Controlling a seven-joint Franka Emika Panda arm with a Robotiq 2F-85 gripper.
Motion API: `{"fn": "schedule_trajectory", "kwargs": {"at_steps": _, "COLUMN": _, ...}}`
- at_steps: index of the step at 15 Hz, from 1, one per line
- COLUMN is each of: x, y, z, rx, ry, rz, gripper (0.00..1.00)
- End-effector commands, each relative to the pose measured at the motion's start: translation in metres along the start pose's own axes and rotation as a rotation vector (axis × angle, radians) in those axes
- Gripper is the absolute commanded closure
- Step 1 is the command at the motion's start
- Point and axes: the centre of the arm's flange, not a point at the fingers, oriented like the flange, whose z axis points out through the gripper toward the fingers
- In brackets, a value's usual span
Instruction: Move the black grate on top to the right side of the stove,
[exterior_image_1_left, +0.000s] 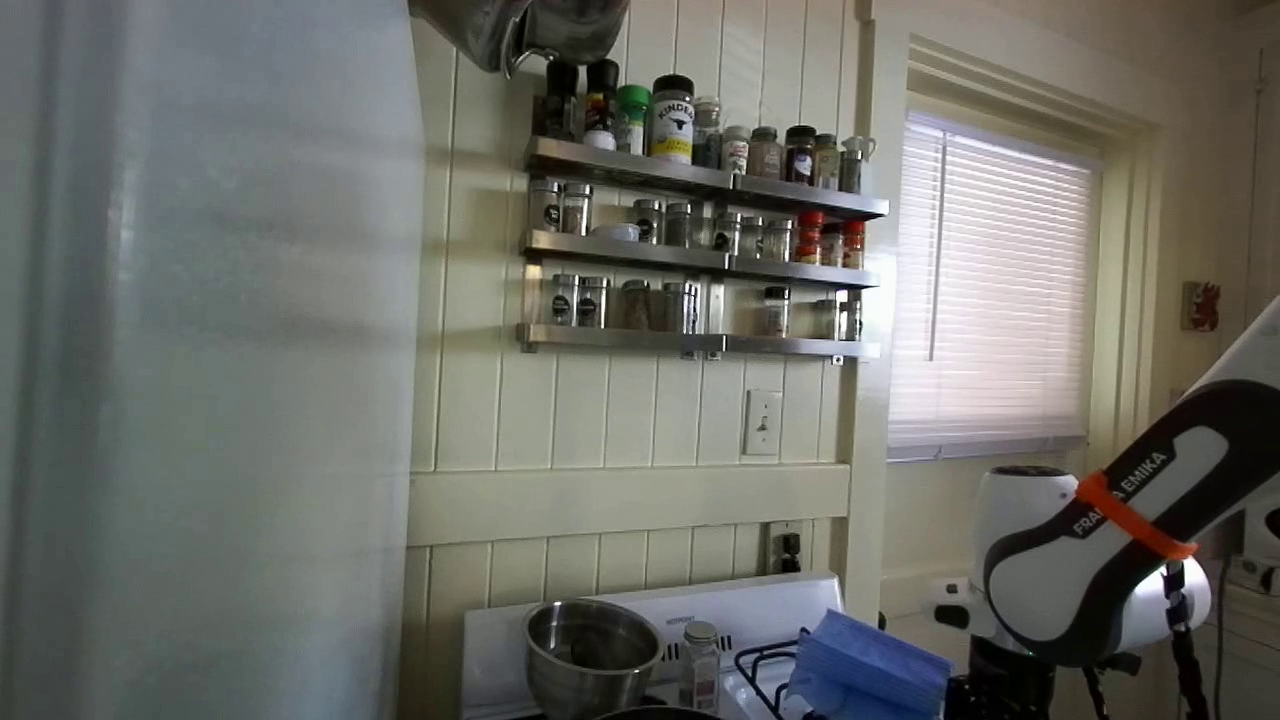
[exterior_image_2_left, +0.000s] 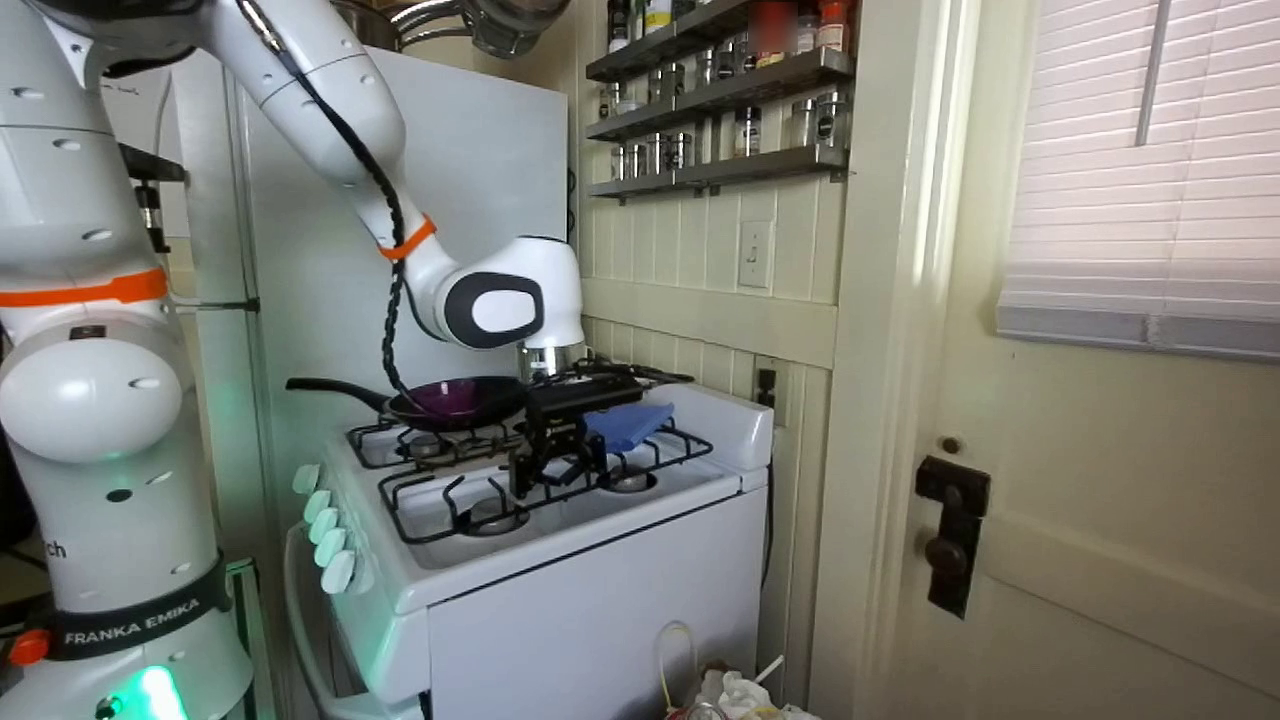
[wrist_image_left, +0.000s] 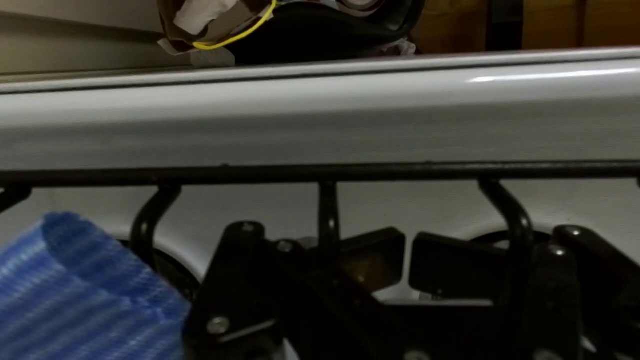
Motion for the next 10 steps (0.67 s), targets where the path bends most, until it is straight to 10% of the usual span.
{"fn": "schedule_trajectory", "kwargs": {"at_steps": 1, "x": -0.009, "y": 0.0, "z": -0.006, "rx": -0.028, "ry": 0.023, "rz": 0.001, "gripper": 1.0}}
{"fn": "schedule_trajectory", "kwargs": {"at_steps": 10, "x": -0.022, "y": 0.006, "z": 0.0, "rx": -0.003, "ry": 0.046, "rz": -0.049, "gripper": 1.0}}
